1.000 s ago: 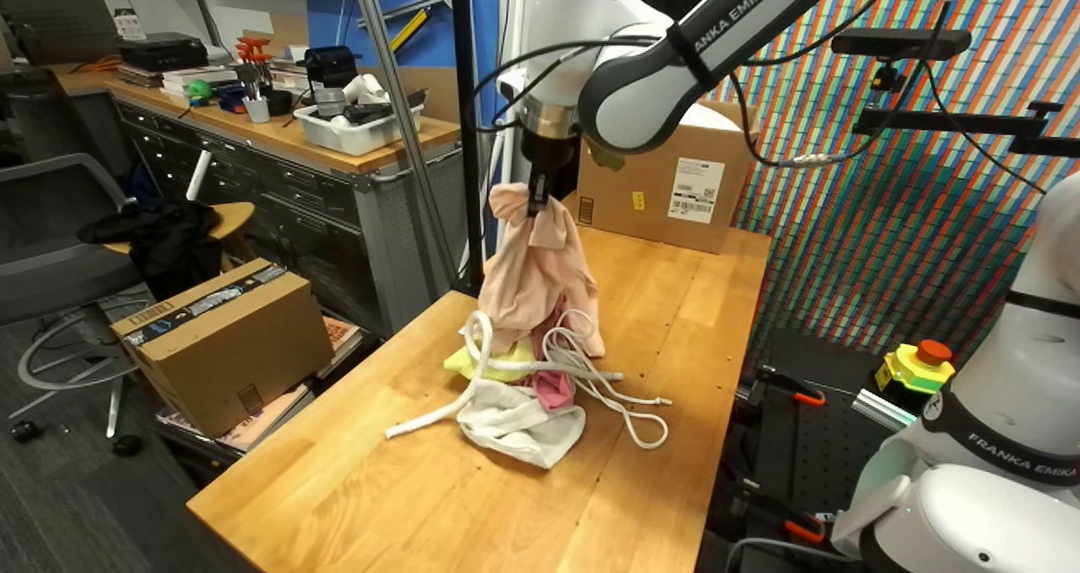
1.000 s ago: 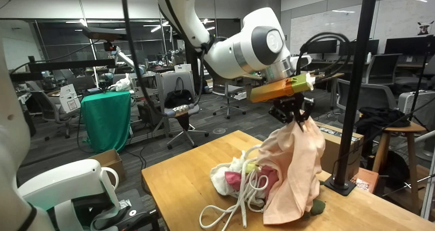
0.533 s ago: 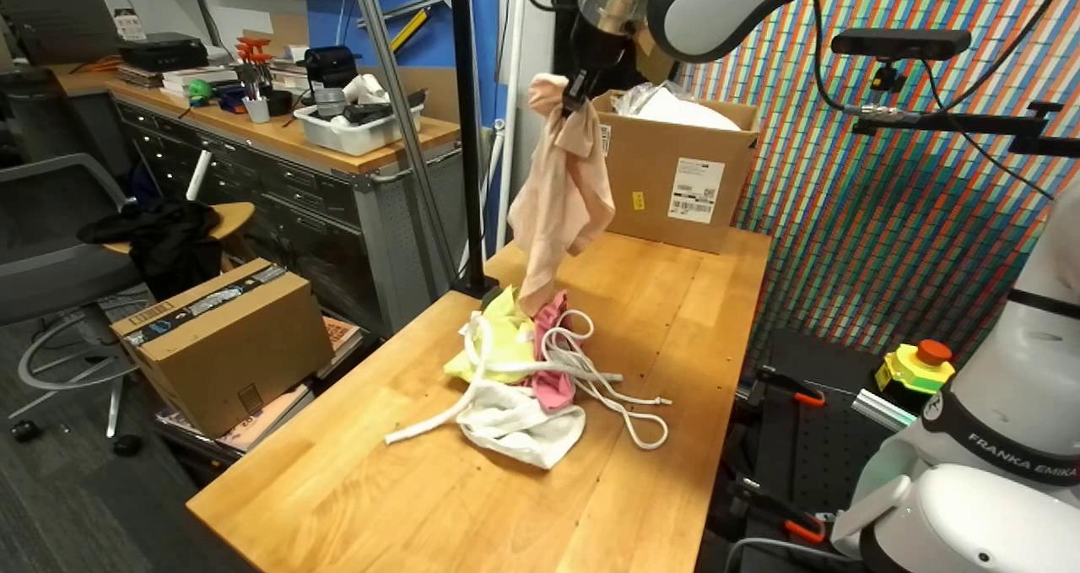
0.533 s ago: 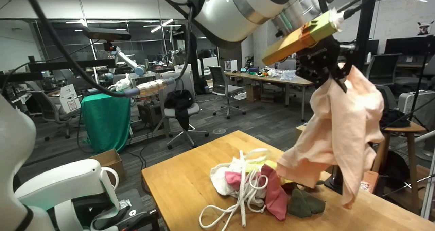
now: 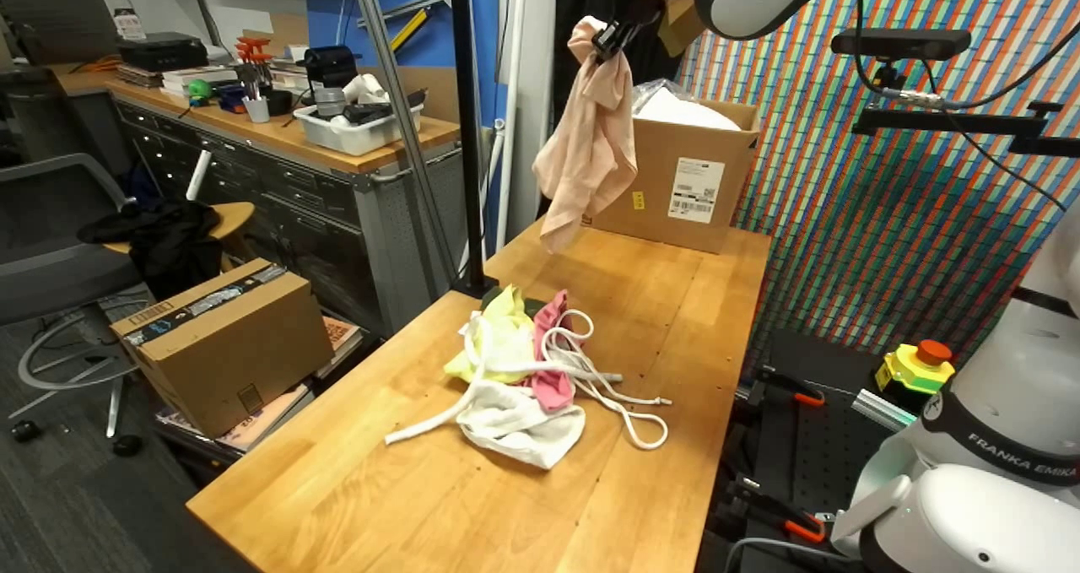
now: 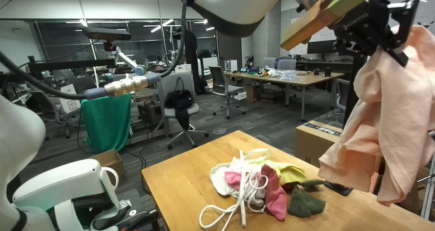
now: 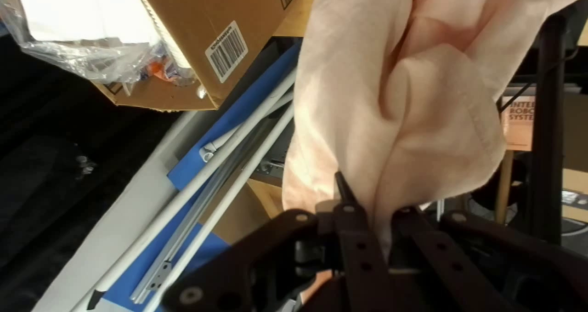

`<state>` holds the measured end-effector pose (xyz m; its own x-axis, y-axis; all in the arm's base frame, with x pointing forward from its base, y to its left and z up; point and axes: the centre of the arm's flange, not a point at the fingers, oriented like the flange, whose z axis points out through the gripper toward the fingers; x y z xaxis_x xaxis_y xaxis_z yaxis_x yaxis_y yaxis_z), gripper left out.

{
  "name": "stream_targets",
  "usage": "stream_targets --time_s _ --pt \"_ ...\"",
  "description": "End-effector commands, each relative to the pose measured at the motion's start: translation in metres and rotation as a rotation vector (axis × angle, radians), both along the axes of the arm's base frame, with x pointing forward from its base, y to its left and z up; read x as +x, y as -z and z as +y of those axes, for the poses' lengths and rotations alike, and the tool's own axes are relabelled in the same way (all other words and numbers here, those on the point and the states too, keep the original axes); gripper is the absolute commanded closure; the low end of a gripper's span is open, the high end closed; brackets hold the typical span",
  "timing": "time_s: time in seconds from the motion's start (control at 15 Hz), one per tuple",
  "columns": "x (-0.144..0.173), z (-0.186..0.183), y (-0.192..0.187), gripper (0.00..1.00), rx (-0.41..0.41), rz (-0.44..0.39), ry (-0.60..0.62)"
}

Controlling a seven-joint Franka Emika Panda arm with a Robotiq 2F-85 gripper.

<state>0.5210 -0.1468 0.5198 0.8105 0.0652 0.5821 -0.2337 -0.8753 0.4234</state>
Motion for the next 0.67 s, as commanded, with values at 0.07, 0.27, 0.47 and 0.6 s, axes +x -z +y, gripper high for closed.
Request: stream_targets --time_s 0.07,0.27,0.47,0.6 --pt "0.012 -0.019 0.015 0.95 0.006 -0.11 0.088" --pt "0.025 -0.032 0.041 0.95 0.034 -0.144 0.138" --pt "0.039 -0.044 0.071 0.95 0.036 -0.178 0.203" --pt "0.05 -0.056 0.088 0.95 0.009 -0.207 0.262"
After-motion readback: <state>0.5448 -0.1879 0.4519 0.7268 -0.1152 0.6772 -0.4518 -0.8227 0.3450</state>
